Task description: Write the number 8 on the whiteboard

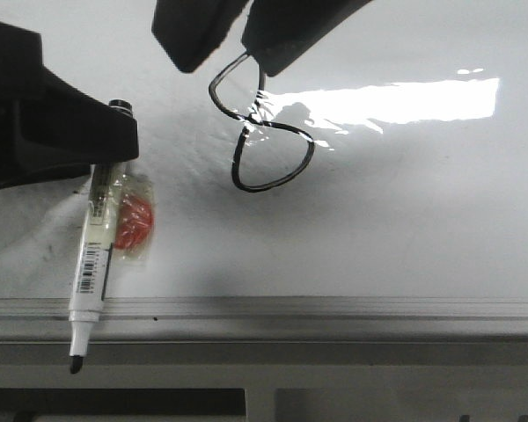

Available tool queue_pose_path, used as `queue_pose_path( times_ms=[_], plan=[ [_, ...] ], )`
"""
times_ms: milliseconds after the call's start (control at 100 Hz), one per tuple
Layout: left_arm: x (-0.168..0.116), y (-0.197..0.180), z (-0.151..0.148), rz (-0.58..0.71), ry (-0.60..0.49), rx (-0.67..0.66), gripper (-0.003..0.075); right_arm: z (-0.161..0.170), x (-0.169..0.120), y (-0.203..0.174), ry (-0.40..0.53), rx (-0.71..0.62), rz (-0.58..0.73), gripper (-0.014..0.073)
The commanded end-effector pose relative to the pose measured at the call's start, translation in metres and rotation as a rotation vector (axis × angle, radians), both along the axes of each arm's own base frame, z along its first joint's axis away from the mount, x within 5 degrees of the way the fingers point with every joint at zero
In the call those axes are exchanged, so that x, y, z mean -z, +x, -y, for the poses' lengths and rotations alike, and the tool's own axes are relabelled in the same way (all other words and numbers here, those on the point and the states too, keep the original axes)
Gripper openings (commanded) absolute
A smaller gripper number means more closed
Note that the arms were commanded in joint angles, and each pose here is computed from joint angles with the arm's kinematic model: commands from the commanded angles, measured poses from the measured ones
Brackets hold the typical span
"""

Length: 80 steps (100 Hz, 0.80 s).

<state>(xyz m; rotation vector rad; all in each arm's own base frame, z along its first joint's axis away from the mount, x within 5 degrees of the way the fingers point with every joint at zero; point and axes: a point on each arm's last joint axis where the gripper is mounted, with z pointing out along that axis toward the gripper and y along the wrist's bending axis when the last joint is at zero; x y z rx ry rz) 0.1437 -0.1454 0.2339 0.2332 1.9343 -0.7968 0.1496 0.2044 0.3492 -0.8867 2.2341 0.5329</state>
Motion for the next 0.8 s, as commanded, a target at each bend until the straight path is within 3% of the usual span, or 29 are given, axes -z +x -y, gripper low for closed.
queue_pose_path(
  times_ms=[0, 290, 390, 460, 540, 610, 790],
  plan=[
    [-0.015, 0.006, 0.000, 0.063, -0.077, -0.041, 0.0350, 0.000, -0.017, -0.001, 0.077, -0.002, 0.057, 0.0293],
    [-0.027, -0.001, -0.002, 0.138, -0.082, 0.005, 0.0349, 0.001, -0.018, -0.001, 0.078, -0.002, 0.058, 0.0290],
    [-0.038, -0.009, -0.005, 0.192, -0.107, 0.036, 0.0332, 0.006, -0.024, -0.005, 0.098, -0.002, 0.076, 0.0193],
    [-0.045, -0.016, -0.010, 0.233, -0.123, 0.057, 0.0271, 0.012, -0.030, -0.008, 0.109, -0.003, 0.108, 0.0083],
    [-0.051, -0.026, -0.019, 0.271, -0.149, 0.072, 0.0120, 0.023, -0.041, -0.013, 0.126, -0.002, 0.167, -0.0062],
    [-0.055, -0.036, -0.029, 0.309, -0.164, 0.085, -0.0022, 0.034, -0.050, -0.019, 0.158, -0.002, 0.222, -0.0065],
    [-0.052, -0.061, -0.057, 0.373, -0.212, 0.103, -0.0020, 0.068, -0.060, -0.041, 0.289, -0.014, 0.428, -0.0064]
  ],
)
